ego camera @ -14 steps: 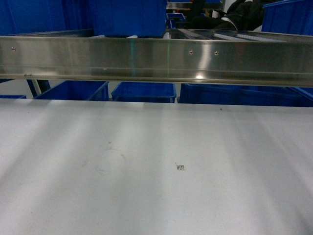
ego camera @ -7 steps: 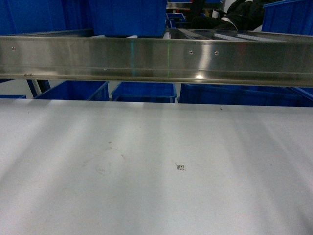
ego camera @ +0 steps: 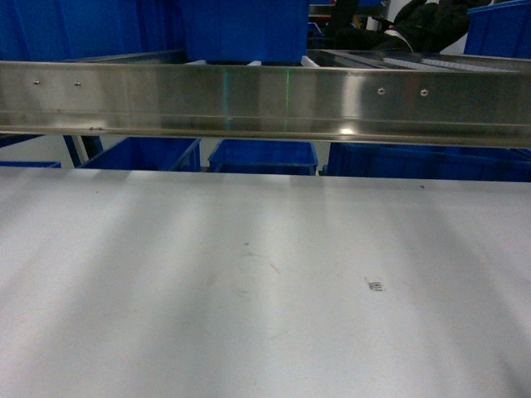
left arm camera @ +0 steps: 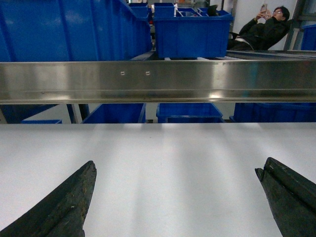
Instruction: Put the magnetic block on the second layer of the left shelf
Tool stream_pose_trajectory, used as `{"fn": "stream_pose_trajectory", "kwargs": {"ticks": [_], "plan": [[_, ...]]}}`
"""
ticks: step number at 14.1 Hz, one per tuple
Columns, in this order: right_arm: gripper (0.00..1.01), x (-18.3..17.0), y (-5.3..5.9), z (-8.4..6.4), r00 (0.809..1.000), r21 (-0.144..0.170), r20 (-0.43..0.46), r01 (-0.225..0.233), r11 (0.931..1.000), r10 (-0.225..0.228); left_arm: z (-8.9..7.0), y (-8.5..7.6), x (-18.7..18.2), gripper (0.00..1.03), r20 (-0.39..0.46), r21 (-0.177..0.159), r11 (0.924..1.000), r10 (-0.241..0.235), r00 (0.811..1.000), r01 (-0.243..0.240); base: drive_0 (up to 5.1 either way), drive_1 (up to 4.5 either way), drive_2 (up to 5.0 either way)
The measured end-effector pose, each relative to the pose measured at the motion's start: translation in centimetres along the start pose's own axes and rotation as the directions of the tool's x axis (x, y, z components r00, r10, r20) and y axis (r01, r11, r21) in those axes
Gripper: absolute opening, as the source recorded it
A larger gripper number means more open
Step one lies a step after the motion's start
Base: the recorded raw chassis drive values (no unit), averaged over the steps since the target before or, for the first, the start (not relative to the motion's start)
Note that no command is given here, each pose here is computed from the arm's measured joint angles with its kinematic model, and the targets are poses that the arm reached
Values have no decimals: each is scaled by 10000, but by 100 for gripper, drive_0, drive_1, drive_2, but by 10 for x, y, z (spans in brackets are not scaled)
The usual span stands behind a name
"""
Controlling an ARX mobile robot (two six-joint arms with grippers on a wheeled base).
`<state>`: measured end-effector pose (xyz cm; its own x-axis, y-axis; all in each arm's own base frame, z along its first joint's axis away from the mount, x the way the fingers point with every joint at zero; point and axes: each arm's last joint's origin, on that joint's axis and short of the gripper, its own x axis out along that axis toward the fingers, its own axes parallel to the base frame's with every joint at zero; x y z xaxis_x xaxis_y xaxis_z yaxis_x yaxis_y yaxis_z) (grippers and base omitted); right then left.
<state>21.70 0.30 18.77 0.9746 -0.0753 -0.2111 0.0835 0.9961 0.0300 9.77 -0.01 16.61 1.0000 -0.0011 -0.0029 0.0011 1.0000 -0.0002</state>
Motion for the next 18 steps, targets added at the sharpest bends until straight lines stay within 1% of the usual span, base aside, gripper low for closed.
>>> {"fn": "stream_pose_trajectory", "kwargs": {"ticks": [18], "plan": [[43, 0, 1, -1, 10000, -19, -40, -54, 10000, 54, 0, 0, 0, 98, -11, 0, 10000, 8, 10000, -8, -498, 247, 247]]}}
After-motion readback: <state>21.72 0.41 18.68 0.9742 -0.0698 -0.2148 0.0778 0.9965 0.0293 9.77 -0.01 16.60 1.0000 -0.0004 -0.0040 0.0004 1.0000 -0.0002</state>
